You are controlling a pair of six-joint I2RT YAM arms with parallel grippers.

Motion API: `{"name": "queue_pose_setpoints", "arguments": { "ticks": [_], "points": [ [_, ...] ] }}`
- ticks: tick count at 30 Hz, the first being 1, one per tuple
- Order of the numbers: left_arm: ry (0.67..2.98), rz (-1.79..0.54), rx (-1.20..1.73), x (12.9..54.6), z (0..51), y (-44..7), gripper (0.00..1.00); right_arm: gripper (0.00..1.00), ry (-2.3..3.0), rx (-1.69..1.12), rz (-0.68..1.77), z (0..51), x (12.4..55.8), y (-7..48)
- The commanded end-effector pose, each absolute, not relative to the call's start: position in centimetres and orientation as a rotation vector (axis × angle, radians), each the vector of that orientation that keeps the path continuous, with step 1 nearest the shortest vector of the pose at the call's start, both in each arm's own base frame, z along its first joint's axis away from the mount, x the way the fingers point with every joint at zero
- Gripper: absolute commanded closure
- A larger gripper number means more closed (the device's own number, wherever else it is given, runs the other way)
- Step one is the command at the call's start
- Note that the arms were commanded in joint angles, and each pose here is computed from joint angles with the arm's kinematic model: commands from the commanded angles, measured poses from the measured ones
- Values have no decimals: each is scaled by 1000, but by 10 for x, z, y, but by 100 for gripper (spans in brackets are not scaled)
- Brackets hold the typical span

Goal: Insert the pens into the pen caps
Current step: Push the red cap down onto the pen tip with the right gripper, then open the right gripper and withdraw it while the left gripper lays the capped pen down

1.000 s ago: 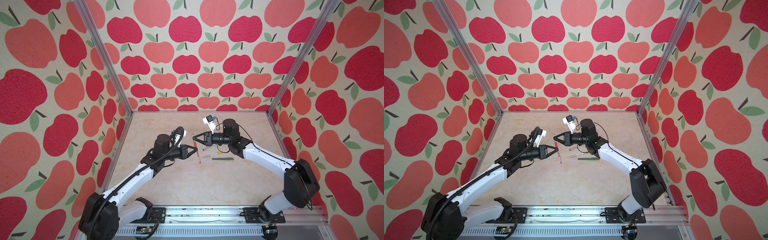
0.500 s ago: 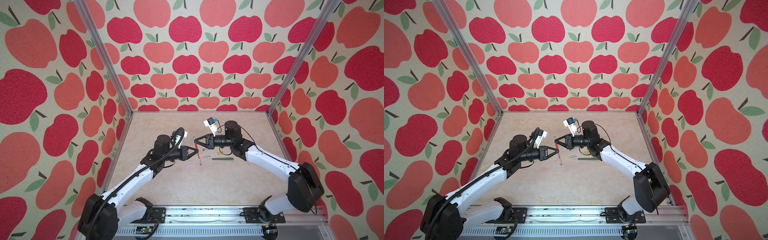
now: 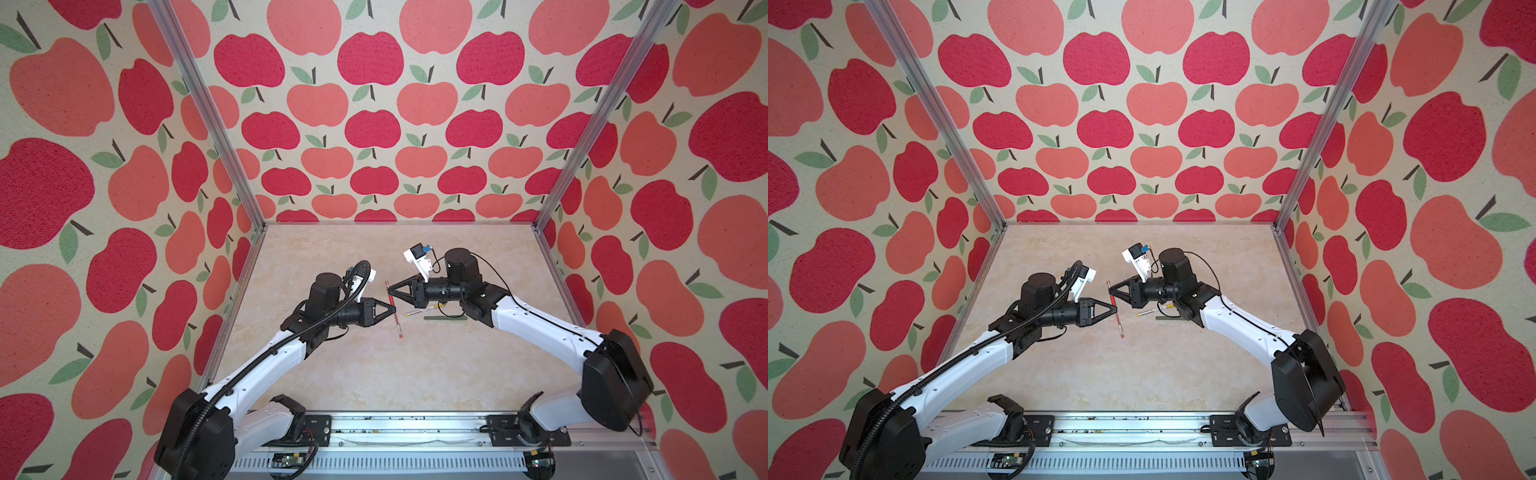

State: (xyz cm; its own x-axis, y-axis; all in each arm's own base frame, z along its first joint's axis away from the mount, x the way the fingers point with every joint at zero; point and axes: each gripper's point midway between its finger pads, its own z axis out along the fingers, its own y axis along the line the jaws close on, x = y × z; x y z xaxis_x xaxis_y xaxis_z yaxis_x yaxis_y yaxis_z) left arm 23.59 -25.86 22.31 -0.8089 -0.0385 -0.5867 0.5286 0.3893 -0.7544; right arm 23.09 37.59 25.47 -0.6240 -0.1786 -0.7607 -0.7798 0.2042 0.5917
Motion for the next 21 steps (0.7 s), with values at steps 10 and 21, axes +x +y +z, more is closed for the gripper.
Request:
{"name": "queue_pose_setpoints", "arguments": {
  "ticks": [10, 21],
  "points": [
    [2022, -1331, 370, 258, 242, -246, 100, 73, 1944, -864, 1453, 267, 225, 361],
    [2248, -1224, 509, 241, 193, -246, 100, 65, 1913, -587, 1259, 299, 276, 303]
  ]
}}
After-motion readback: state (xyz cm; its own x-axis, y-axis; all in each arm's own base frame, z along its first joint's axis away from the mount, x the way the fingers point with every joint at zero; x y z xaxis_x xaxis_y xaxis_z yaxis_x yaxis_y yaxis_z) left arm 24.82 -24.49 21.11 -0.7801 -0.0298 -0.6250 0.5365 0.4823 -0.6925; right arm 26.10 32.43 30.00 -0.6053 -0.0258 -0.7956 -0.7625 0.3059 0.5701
